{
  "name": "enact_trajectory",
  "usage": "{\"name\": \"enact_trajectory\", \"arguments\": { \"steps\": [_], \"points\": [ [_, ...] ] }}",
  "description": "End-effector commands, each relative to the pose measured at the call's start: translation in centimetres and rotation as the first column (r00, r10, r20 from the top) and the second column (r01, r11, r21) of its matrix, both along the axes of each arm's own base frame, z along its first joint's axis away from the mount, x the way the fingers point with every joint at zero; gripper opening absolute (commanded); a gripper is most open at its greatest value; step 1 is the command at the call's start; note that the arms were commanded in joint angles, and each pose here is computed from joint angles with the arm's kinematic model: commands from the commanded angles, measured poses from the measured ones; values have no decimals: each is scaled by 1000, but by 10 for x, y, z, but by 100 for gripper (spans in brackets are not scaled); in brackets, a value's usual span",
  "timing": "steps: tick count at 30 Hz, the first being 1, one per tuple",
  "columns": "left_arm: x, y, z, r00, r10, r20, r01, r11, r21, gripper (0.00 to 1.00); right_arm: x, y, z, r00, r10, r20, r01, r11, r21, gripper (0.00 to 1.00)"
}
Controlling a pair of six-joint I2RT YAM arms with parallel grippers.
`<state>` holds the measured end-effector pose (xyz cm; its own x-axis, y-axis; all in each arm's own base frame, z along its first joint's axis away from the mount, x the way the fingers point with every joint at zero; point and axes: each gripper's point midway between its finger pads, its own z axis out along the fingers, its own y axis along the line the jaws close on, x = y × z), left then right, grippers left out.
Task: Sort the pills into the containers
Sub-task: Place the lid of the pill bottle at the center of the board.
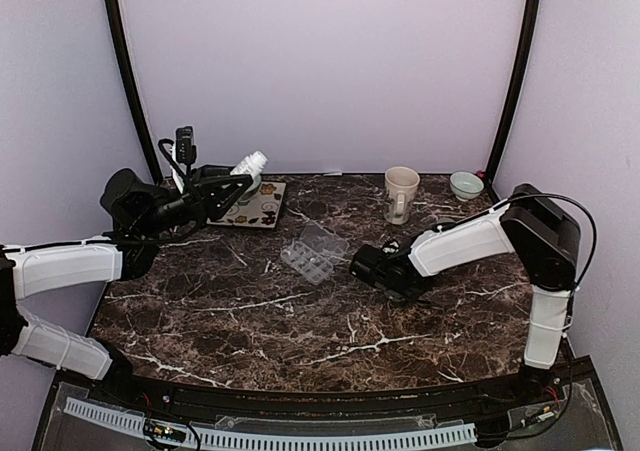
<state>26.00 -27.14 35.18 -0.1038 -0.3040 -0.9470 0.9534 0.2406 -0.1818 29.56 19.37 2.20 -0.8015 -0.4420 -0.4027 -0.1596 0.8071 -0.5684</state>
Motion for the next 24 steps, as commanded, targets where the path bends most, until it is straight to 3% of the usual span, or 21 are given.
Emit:
{"name": "enact_trajectory", "arguments": {
  "steps": [1,15,24],
  "points": [
    [-6,6,10,999,10,45,-10,1000,-12,0,-12,-1,-10,999,14,-32,-17,995,-95,10],
    [-13,9,18,998,12,62,-11,1000,-15,0,-24,25,-11,996,68,-51,-75,987,-140,35],
    [-18,12,21,997,15,70,-14,1000,-13,0,-32,33,-11,995,80,-59,-86,990,-109,37]
  ]
}}
